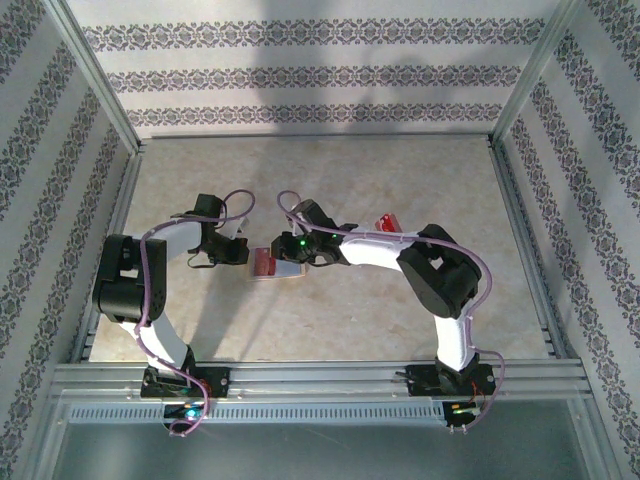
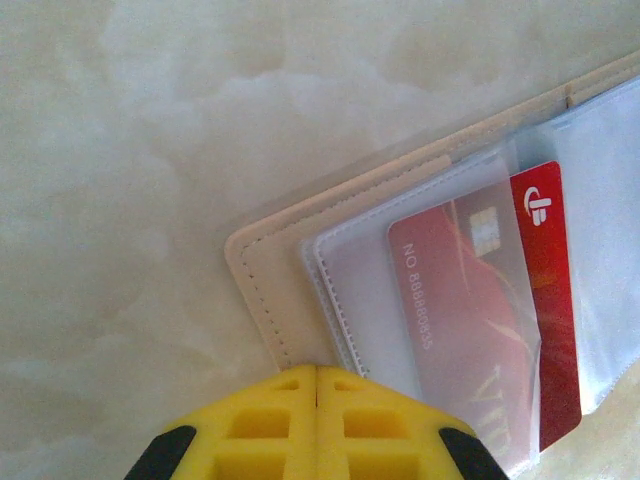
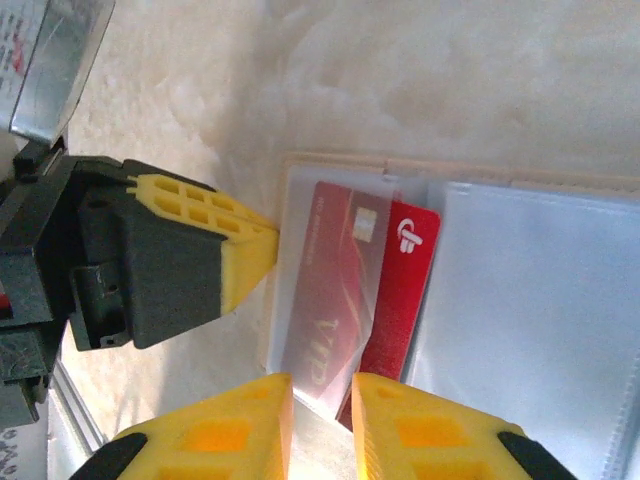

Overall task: Put the credit cards into the card holder
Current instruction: Insert the credit card into the card slot.

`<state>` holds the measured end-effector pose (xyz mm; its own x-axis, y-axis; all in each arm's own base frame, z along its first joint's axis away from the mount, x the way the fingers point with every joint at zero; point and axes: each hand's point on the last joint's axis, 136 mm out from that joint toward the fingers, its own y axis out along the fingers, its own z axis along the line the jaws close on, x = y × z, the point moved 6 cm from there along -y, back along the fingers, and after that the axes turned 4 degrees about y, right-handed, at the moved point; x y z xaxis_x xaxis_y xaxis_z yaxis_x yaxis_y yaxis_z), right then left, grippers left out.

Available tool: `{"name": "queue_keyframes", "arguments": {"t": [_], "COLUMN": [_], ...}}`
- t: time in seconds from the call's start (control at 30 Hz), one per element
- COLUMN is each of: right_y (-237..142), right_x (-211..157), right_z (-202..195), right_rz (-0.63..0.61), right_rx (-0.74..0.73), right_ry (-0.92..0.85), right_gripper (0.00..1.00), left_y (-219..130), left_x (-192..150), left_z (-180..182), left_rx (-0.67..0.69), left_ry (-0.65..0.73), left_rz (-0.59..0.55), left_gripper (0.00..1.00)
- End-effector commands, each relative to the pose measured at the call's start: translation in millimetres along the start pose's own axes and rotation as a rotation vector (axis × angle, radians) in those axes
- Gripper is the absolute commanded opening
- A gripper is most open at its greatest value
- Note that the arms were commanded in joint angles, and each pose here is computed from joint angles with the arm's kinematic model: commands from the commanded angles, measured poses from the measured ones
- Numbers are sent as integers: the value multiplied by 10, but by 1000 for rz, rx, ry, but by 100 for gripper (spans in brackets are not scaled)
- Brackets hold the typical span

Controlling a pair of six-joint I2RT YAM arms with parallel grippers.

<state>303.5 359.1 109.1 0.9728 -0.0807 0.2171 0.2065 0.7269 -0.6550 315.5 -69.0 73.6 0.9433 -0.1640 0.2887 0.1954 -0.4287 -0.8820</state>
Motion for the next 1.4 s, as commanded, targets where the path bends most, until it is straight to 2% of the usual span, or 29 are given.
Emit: {"name": "queue_keyframes", "arguments": {"t": [0.0,0.43,0.83,1.0,1.1,1.17,1.37], "right_y": [82,411,457,359,216,177,276], "right_x": [-46,-107,-138,-108,-85,-77,-83], "right_z": [-184,-147,21,42,51,22,-39], "right_rz": [24,105,125,115,82,75,94], "right_rx": [-48,-68,-90,-97,-110,-117,-117], "right_ry": [13,-11,-72,-76,-89,-86,-71], "right_gripper": [24,20,17,20,21,22,22], "left_y": [17,27,9,-49,-165,-225,-245], "left_x": [33,29,25,62,106,106,67], "left_z": [21,26,23,8,-26,-49,21], "left_rx": [-4,-2,4,8,20,25,44], "left_ry": [-10,-5,-2,4,11,13,-5], "left_rz": [-4,-3,-7,-24,-48,-74,-89], "left_gripper": [5,4,4,4,6,11,15]}}
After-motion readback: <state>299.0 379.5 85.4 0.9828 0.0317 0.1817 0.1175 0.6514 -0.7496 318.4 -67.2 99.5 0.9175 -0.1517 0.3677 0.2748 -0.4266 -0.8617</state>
